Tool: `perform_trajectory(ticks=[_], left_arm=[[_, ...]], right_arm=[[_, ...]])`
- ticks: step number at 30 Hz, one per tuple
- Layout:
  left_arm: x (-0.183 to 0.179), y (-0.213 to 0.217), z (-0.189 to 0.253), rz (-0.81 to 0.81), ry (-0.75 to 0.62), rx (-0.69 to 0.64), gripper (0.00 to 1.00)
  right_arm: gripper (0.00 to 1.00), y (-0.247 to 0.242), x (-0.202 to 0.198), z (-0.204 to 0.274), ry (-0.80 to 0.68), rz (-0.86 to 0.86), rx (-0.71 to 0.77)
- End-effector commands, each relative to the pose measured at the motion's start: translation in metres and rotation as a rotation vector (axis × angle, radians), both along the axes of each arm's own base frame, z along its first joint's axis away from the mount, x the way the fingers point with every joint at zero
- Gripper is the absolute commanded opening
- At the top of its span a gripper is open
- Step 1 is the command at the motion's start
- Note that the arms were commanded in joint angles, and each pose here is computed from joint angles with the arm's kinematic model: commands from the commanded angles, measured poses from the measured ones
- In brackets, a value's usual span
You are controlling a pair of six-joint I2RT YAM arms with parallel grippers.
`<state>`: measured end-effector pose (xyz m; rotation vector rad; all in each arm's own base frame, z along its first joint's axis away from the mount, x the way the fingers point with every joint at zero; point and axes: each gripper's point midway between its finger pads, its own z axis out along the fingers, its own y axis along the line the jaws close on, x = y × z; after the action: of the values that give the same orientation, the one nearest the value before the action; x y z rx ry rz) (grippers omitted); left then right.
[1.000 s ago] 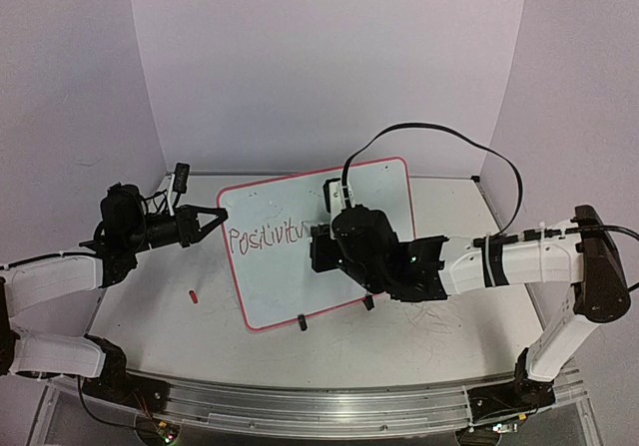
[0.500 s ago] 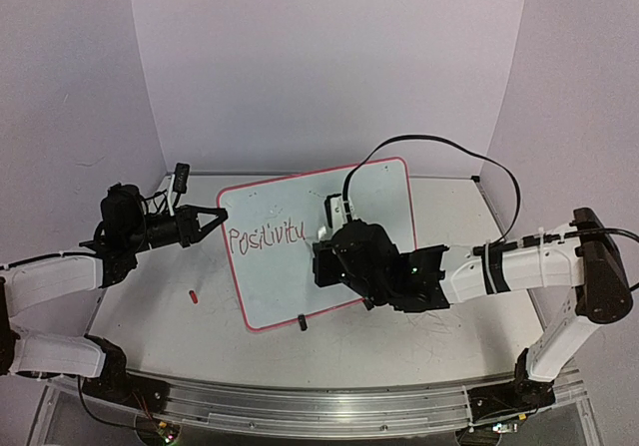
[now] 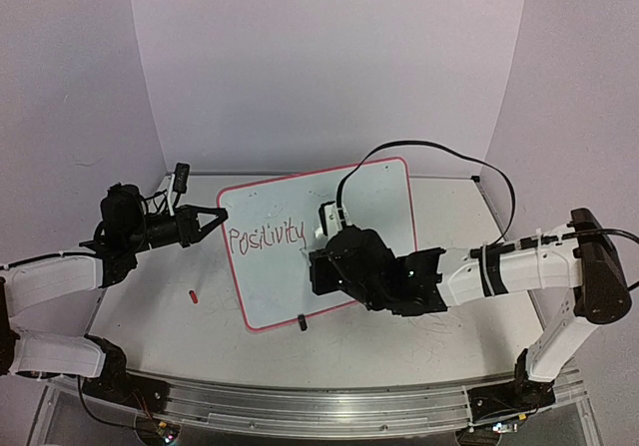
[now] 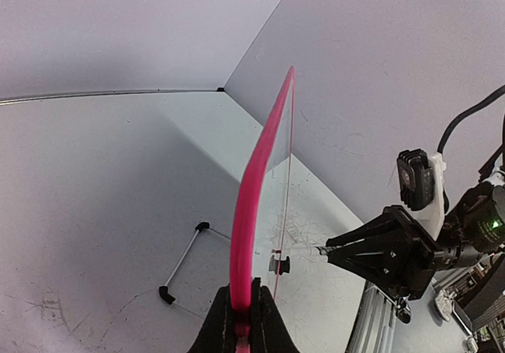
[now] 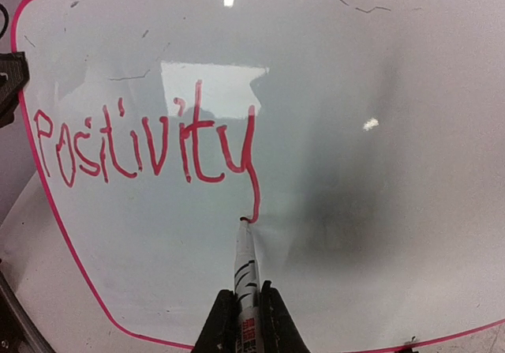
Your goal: Write a sentence on the whiteboard
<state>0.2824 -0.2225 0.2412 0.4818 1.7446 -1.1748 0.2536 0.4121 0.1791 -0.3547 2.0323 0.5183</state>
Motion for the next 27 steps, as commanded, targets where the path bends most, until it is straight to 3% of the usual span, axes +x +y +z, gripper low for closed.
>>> perform_trajectory(ticks=[1, 9, 27], left_arm=[[-0.003, -0.005, 0.016, -0.03, -0.086, 0.002, 0.0], [-0.002, -0.005, 0.016, -0.024, -0.087, 0.005, 0.0], [0.008, -0.006, 0.012, 0.002, -0.065, 0.014, 0.0]], right_arm=[[0.0, 0.016, 0.004, 0.038, -0.064, 0.026, 0.07], [0.0, -0.042, 0.0, 0.06, -0.117, -0.006, 0.117], [0.0, -0.037, 0.003, 0.063, -0.15, 0.015, 0.103]])
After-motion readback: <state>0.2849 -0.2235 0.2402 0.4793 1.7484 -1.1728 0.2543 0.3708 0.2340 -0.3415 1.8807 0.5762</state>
